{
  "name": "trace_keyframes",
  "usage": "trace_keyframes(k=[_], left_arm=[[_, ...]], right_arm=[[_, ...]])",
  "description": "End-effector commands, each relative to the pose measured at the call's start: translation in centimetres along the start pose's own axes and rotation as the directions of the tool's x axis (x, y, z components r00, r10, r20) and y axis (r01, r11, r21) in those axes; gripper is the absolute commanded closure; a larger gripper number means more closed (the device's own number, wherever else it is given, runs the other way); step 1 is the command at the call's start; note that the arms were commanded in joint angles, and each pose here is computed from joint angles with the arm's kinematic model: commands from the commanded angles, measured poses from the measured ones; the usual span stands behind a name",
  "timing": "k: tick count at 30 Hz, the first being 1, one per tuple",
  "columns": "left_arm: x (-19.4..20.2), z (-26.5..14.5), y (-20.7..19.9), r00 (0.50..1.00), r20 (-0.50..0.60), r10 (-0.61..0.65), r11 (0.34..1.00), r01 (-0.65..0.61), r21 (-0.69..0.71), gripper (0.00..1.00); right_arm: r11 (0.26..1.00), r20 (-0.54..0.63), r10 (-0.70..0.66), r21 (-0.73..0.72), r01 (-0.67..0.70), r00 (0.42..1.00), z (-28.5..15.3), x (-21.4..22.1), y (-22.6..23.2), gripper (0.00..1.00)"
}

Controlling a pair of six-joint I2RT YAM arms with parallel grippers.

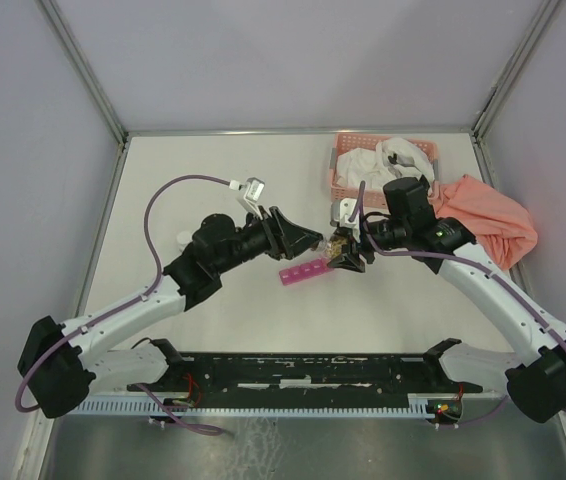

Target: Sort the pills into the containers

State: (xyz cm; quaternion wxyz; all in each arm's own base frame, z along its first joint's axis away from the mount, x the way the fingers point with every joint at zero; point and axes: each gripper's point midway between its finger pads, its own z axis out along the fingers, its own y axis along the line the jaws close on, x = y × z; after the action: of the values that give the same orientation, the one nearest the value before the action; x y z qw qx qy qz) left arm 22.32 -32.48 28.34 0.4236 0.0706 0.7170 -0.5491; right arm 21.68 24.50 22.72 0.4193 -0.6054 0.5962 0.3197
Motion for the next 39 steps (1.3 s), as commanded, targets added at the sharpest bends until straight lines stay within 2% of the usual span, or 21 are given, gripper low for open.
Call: trace_keyframes(k=[1,18,23,29,39], left_arm=[[-1.9,0.4,-3.3,0.999,0.043,-0.001,0.996,-0.002,0.086,0.33],[-1.4,0.2,-2.0,0.999,0.034,0.029,1.0,-0.029,0.002,0.33],[-1.1,0.4,-2.4,0.999,0.022,0.034,0.999,-0.034,0.013,0.37],[-0.9,0.4,-2.7,0.999,0.014,0.037,0.999,-0.037,0.022,0.46],[-0.2,0.8,-2.3,0.999,-0.013,0.04,0.999,-0.04,0.016,0.56]], right_arm=[[0.999,0.017,-0.039,0.013,0.039,0.999,0.1,-0.8,-0.6,0.9],[0.999,0.007,-0.038,0.024,0.038,0.999,0.1,-0.7,-0.7,0.9],[0.999,0.008,-0.037,0.023,0.037,0.999,0.1,-0.7,-0.7,0.9],[0.999,0.006,-0.037,0.025,0.037,0.999,0.1,-0.7,-0.8,0.9],[0.999,0.004,-0.039,0.035,0.039,0.999,0.0,-0.9,-0.9,0.9]])
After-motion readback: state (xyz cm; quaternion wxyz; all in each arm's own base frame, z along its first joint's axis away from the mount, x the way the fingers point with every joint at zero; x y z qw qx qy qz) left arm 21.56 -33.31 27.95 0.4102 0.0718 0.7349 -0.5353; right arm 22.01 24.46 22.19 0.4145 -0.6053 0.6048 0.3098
